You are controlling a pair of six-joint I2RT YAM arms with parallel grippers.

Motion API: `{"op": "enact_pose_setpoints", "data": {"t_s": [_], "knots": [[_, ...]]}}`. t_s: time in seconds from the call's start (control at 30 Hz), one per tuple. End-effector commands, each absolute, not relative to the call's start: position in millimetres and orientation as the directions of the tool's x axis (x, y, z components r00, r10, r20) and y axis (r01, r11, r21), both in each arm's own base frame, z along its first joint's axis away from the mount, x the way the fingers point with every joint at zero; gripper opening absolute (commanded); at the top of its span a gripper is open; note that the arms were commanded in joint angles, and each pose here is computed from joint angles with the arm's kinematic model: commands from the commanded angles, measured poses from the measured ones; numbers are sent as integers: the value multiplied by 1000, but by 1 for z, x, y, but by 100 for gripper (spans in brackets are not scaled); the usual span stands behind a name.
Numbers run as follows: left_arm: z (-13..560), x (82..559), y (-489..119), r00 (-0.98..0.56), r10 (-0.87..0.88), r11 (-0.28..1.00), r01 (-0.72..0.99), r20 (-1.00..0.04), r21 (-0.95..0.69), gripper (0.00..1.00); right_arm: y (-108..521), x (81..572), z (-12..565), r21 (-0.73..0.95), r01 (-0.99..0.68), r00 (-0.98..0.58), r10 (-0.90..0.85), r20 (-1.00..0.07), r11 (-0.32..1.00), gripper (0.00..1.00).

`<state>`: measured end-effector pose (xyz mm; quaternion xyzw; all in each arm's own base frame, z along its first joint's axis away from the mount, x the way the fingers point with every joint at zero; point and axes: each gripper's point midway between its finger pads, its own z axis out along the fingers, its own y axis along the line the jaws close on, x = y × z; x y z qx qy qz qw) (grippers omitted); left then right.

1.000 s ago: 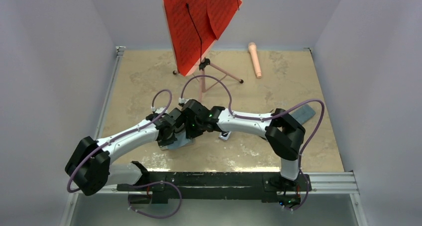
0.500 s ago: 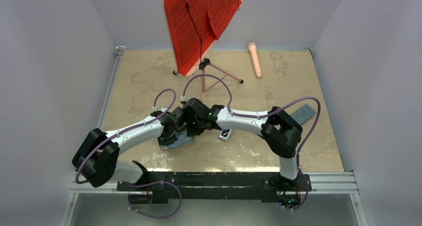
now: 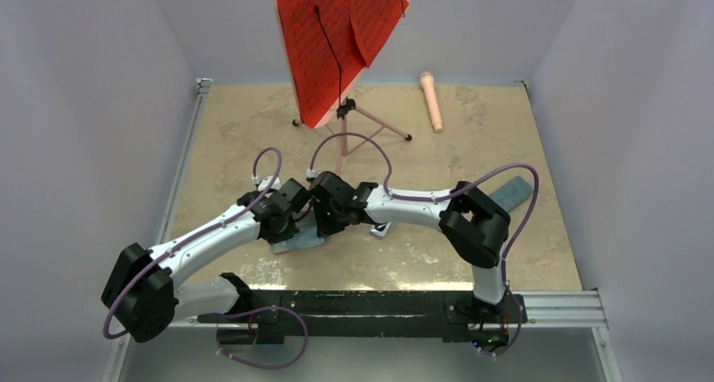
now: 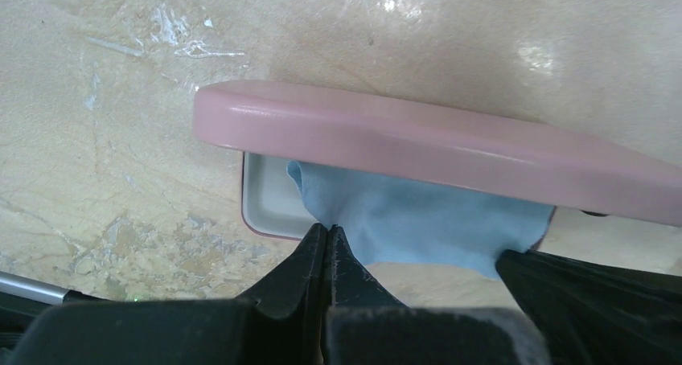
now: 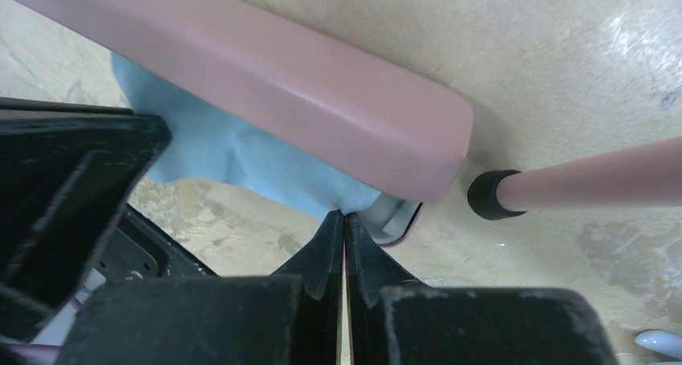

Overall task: Organize the sunglasses
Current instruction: Place the folded cleaning cloth in the sunglasses case.

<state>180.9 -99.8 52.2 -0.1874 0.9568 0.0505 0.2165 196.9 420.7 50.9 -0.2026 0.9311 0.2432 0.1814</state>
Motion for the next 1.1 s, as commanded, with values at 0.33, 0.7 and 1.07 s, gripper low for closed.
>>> {"op": "enact_pose_setpoints", "data": {"t_s": [0.33,0.7,1.07], "knots": [[77,191,-101,-788,-364,919,-389,-497,-56,0,425,187,82,440,-480,-847,-269,-458,759,0],[71,190,-98,-761,-401,903,-424,-510,-77,0,426,194,79,414,-487,-835,-272,-479,769,0],[49,186,-91,-776,-414,873,-487,-476,34,0,423,207,56,378,-460,-843,-262,-469,803,0]]}}
